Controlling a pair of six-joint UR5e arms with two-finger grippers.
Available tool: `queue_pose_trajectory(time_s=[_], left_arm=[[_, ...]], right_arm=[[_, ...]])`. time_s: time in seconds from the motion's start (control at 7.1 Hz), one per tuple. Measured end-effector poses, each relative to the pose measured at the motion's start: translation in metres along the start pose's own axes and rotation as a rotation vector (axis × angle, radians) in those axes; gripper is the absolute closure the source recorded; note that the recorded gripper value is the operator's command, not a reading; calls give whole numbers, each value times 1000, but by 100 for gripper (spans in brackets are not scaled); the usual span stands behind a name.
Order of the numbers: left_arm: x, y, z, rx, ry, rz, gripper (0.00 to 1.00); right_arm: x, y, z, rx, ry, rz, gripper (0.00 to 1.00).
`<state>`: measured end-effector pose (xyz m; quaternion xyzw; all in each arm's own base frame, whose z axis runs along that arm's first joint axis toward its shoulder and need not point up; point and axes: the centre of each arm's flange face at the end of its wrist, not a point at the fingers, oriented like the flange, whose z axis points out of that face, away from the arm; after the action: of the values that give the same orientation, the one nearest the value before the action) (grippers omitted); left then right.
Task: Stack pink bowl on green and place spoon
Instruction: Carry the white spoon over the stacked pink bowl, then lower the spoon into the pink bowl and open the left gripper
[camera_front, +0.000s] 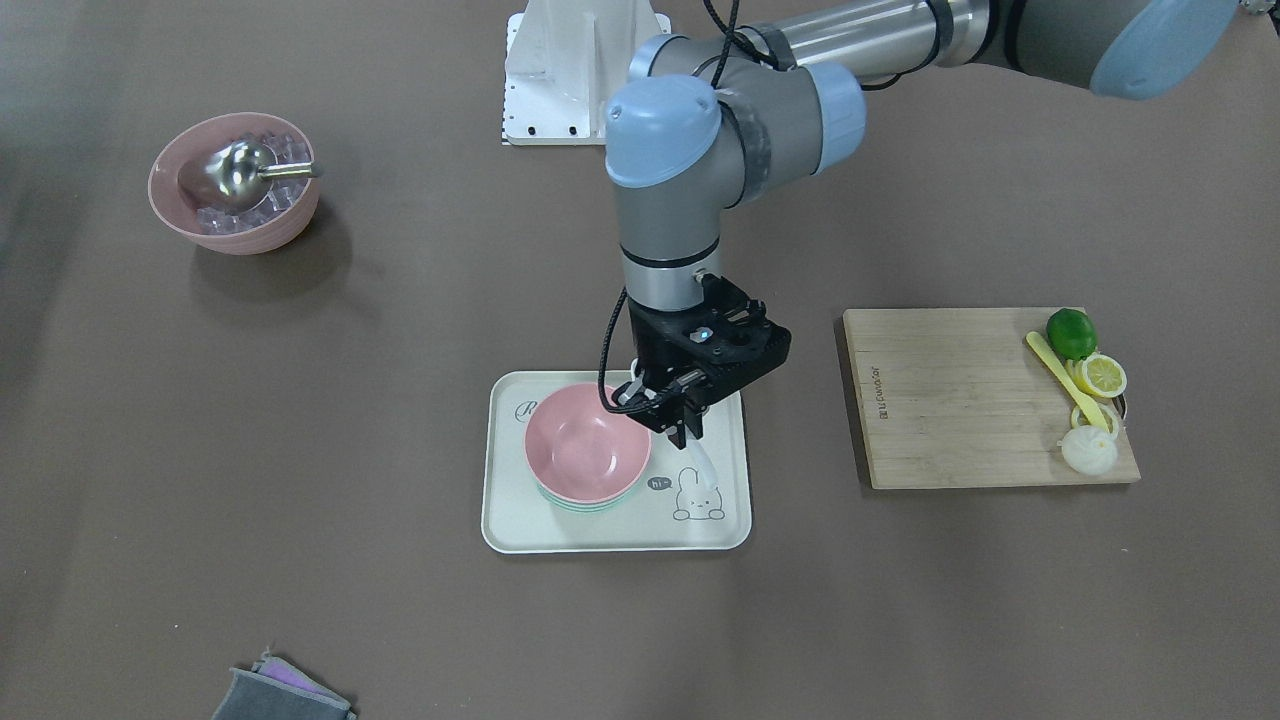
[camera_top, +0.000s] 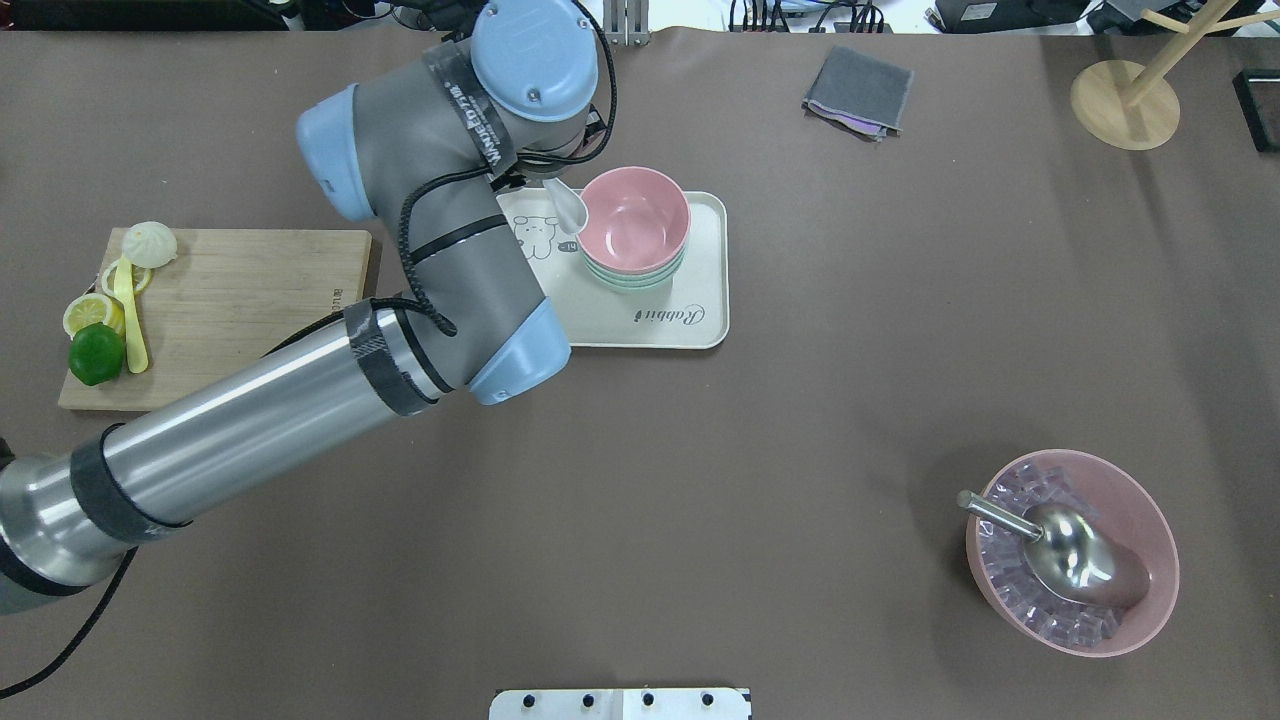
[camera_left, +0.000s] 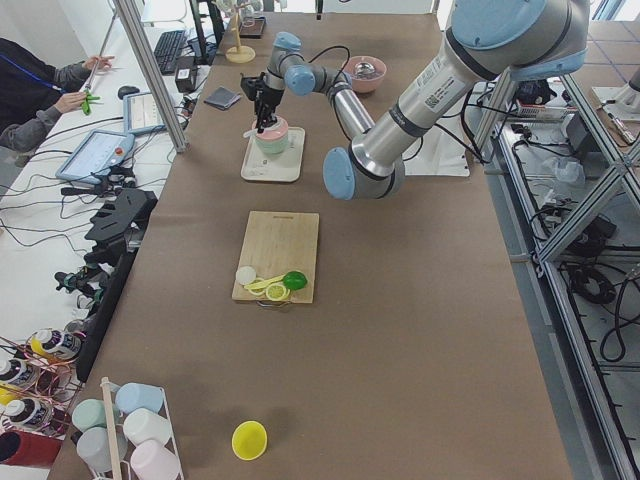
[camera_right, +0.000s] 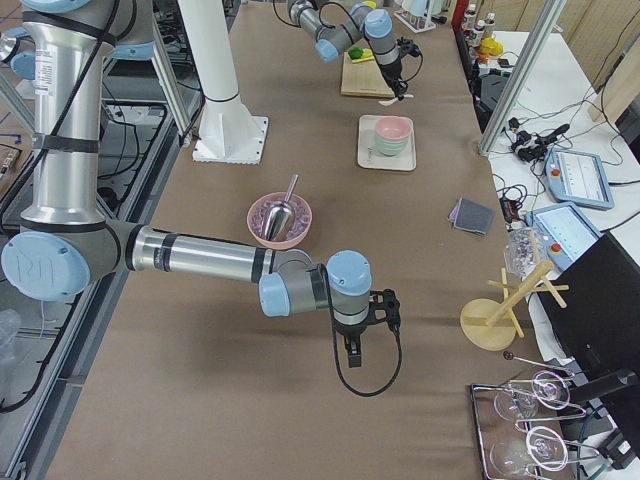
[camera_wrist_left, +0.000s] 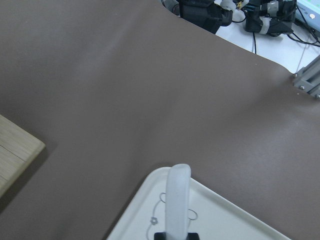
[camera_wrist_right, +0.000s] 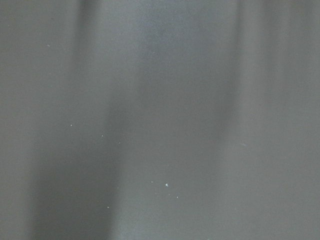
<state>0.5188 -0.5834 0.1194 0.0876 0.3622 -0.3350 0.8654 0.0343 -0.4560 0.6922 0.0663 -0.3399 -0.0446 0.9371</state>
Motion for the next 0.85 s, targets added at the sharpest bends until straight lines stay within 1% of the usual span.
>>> queue_pose_trajectory(time_s=[0.56, 0.85], left_arm=[[30, 45, 20, 19, 27, 30, 100], [32, 53, 25, 39, 30, 38, 55]], right_arm=[[1, 2, 2, -4, -1, 3, 0], [0, 2, 1, -3, 0, 2, 0]])
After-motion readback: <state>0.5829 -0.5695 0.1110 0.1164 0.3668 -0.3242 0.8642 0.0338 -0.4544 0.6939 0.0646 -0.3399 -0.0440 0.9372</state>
